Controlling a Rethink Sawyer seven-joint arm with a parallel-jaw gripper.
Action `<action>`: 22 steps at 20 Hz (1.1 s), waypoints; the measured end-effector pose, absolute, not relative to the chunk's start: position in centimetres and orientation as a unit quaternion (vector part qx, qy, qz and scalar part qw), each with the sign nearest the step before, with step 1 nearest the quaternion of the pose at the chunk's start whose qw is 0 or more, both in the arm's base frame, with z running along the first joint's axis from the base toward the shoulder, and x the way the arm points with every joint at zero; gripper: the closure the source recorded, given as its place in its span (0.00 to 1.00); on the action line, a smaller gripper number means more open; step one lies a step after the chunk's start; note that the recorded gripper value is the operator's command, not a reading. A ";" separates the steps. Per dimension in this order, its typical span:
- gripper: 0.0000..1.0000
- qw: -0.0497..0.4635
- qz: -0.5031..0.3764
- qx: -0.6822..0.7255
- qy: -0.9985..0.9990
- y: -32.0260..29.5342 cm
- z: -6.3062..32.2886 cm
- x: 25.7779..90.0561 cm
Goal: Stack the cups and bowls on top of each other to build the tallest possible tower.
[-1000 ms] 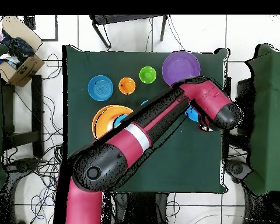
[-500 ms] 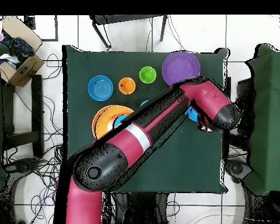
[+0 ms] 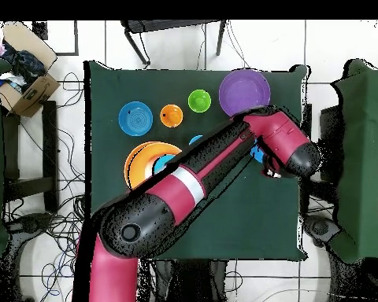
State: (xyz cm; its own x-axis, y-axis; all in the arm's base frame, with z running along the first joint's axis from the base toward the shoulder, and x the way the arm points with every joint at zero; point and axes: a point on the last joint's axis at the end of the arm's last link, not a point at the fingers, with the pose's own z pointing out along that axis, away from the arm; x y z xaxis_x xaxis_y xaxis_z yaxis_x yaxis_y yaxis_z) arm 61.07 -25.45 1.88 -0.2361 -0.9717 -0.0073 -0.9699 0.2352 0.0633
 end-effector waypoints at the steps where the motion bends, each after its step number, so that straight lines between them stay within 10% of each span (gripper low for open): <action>1: 0.00 0.015 -0.028 0.617 -0.786 -25.4 1.8 61.1; 22: 0.00 0.018 -0.041 0.606 -0.794 -25.7 -1.8 59.3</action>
State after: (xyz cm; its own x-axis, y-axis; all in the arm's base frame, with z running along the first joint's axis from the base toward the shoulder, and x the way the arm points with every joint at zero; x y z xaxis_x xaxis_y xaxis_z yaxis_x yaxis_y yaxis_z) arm 59.27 -25.70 -1.78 -0.2642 -0.9642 -0.0218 -0.9613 0.2614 0.0874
